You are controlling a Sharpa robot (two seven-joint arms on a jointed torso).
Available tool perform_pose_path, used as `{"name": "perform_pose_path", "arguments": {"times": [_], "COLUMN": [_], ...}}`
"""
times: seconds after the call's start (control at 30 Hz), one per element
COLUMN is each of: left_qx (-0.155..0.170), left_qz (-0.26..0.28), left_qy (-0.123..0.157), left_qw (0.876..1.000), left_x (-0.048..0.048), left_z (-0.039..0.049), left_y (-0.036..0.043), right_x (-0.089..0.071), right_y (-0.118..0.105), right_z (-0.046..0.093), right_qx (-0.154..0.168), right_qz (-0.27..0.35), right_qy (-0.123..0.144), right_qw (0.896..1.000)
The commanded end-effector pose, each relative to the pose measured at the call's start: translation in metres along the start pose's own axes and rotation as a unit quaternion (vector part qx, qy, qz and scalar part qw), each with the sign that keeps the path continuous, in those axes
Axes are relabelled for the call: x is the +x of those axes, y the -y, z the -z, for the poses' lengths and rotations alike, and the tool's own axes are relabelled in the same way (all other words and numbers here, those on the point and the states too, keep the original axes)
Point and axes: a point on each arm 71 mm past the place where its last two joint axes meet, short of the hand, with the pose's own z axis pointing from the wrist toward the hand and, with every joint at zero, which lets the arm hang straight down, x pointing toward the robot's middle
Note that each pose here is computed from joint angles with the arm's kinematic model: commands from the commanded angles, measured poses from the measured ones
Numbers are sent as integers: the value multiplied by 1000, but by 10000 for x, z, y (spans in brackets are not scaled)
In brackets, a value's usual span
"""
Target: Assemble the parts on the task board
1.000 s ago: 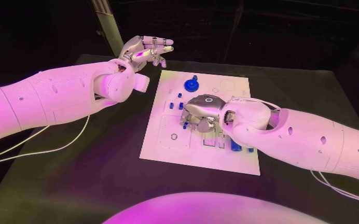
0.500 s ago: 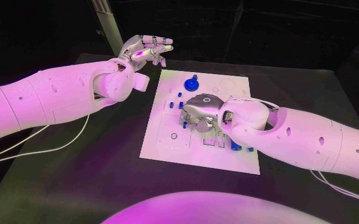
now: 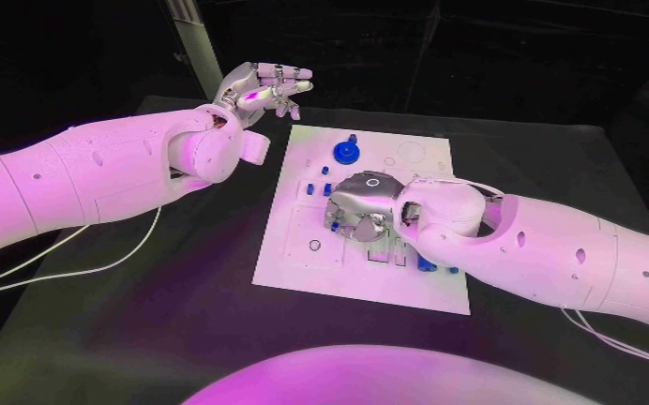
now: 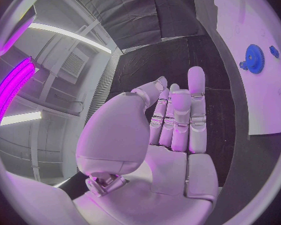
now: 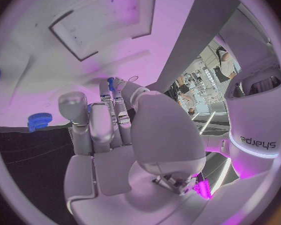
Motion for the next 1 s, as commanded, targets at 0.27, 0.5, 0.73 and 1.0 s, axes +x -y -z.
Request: {"name": "perform_pose_path", "arguments": {"times": [0.27,0.5,0.73,1.0], "left_qx": [1,0,-1,-1], "left_qz": [4,4,4,5], "left_qy": [-4,-6,-6,-6], "left_qw": [1000,1000,1000,1000], "left_x": [5,0,-15,-20], "left_z": [-6,-3,5,7], "left_y": [11,10,10,10], "right_x": [-37,-69,-125,-335], "right_y": [34,98,298,638], "right_z": [14,147,471,794], "right_qx": [0,0,25,88], "right_qz": [-13,-51,-107,-93], "right_qy": [29,57,83,99], "right_qw": [999,997,991,987]}}
